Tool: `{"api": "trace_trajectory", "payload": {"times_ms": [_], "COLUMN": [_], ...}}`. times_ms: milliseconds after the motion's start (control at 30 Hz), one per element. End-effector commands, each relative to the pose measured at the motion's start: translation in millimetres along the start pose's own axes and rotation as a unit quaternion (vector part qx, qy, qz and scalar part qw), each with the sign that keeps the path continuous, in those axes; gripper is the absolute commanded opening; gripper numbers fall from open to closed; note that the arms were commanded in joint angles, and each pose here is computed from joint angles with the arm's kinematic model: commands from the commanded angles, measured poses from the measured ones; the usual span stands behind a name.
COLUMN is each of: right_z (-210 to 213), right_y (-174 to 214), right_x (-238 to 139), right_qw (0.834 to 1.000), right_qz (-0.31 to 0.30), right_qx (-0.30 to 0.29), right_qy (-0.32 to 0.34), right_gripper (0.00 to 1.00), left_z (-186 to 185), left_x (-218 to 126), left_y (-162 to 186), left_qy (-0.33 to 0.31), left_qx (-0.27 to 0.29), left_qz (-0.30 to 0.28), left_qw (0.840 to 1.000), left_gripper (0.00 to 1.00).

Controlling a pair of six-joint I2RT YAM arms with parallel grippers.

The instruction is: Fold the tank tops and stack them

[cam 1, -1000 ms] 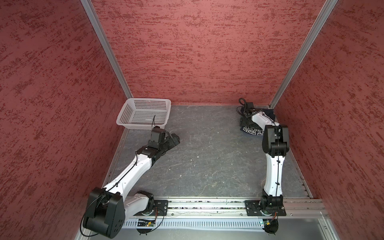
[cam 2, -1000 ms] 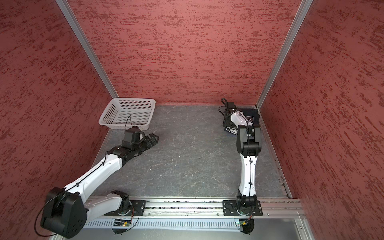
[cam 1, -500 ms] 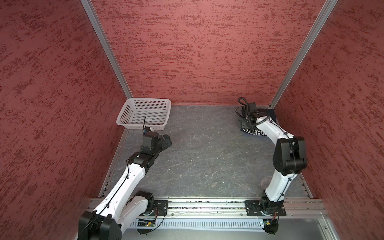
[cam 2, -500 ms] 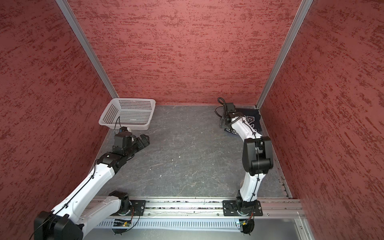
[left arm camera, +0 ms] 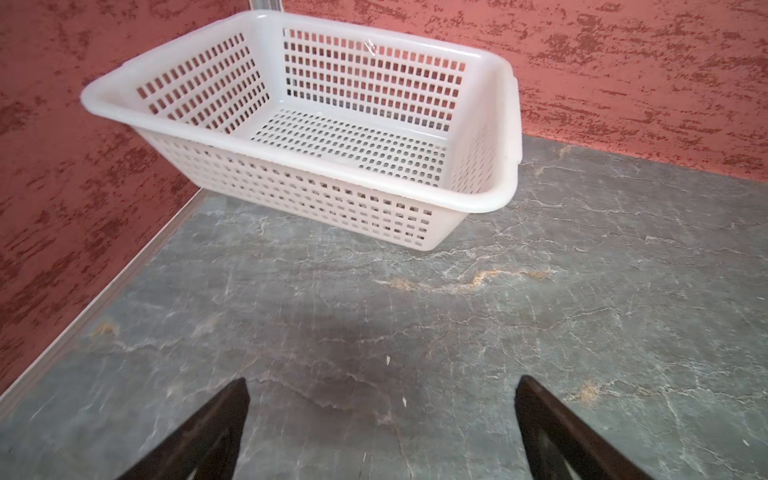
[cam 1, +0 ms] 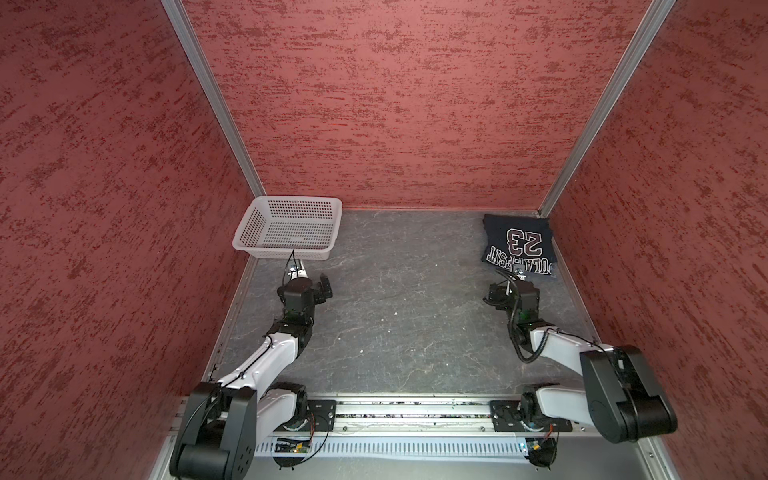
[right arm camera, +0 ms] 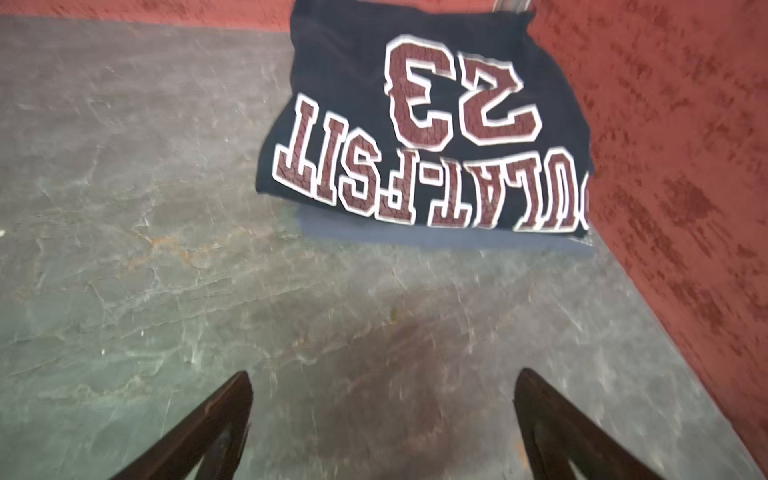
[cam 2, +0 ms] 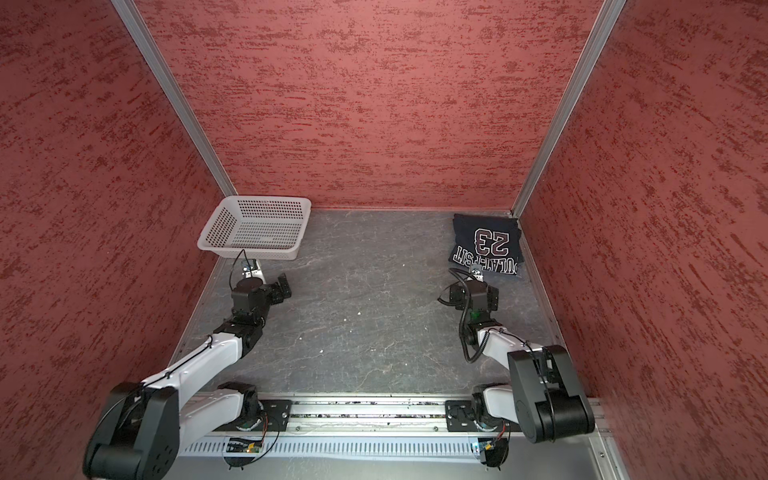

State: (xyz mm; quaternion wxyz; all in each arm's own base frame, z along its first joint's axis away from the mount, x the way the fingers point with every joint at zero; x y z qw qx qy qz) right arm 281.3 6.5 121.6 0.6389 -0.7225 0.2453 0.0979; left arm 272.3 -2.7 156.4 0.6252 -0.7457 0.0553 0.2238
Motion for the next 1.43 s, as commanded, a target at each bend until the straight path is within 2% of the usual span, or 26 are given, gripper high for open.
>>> {"api": "trace_trajectory", "payload": {"times_ms": [0, 100, 200, 233, 267, 367, 433, 600, 767, 800, 867, 967, 1267, 1367, 1400], "right_z": [3.6, 2.5, -1.2, -5.0, -7.0, -18.1, -21.8, -21.7, -27.6, -30.5, -35.1, -36.9, -29.7, -25.7, -23.4], "right_y": [-46.7, -48.4, -49.4, -50.0, -48.3, -47.4, -49.1, -49.6, -33.2, -28.8, -28.2, -26.3, -30.3, -27.2, -24.3], "right_x": [-2.0, -7.2, 1.2, 8.4, 13.9, 29.3, 35.2, 36.1, 23.6, 17.6, 20.0, 14.5, 22.6, 13.7, 3.8], "right_qw": [0.989, 0.980, 0.977, 0.982, 0.983, 0.986, 0.988, 0.988, 0.980, 0.974, 0.978, 0.975, 0.979, 0.977, 0.971], "right_qz": [-0.149, -0.197, -0.210, -0.186, -0.178, -0.151, -0.137, -0.136, -0.172, -0.200, -0.179, -0.194, -0.178, -0.194, -0.219], "right_qx": [0.012, 0.006, 0.013, 0.025, 0.030, 0.065, 0.071, 0.073, 0.086, 0.092, 0.105, 0.112, 0.089, 0.080, 0.072], "right_qy": [-0.018, -0.032, -0.046, -0.036, -0.044, 0.005, 0.007, 0.006, -0.059, -0.048, -0.022, -0.009, -0.042, -0.041, -0.056], "right_gripper": [0.99, 0.99, 0.99, 0.99, 0.99, 0.99, 0.99, 0.99, 0.99, 0.99, 0.99, 0.99, 0.99, 0.99, 0.99], "left_z": [-8.3, -16.7, -7.4, -5.4, -6.0, -3.3, -2.8, -1.6, 3.7, 3.6, 3.3, 3.5, 3.6, 4.5, 2.5], "left_x": [16.5, 23.7, 42.9, 49.0, 51.2, 55.2, 55.4, 55.7, 55.7, 55.7, 55.8, 55.7, 55.5, 52.6, 45.3], "left_y": [-14.7, -13.1, 1.1, 3.1, 3.7, 0.5, 0.5, -0.4, -1.2, -1.2, -1.0, -0.7, -1.2, 0.0, 3.0], "left_qy": [0.054, 0.096, 0.101, 0.096, 0.095, 0.091, 0.089, 0.084, 0.058, 0.058, 0.059, 0.058, 0.058, 0.045, 0.056], "left_qx": [0.038, 0.063, 0.046, 0.048, 0.045, 0.034, 0.034, 0.031, 0.016, 0.016, 0.017, 0.017, 0.016, 0.017, 0.024], "left_qz": [-0.085, -0.097, -0.099, -0.102, -0.071, -0.064, -0.069, -0.074, -0.078, -0.079, -0.077, -0.077, -0.078, -0.087, -0.103], "left_qw": [0.994, 0.989, 0.989, 0.989, 0.992, 0.993, 0.993, 0.993, 0.995, 0.995, 0.995, 0.995, 0.995, 0.995, 0.993], "left_gripper": [1.00, 1.00, 0.99, 1.00, 1.00, 1.00, 1.00, 1.00, 1.00, 1.00, 1.00, 1.00, 1.00, 1.00, 1.00]}}
Point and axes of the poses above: each gripper's point midway between its finger pads, its own x axis out along the fingers, its own z axis along the line the jaws close on, y = z × x, the point moved 8 cm from there along -x, back along the fingers, and after that the axes turned 3 degrees about -x, right-handed, at the moved point
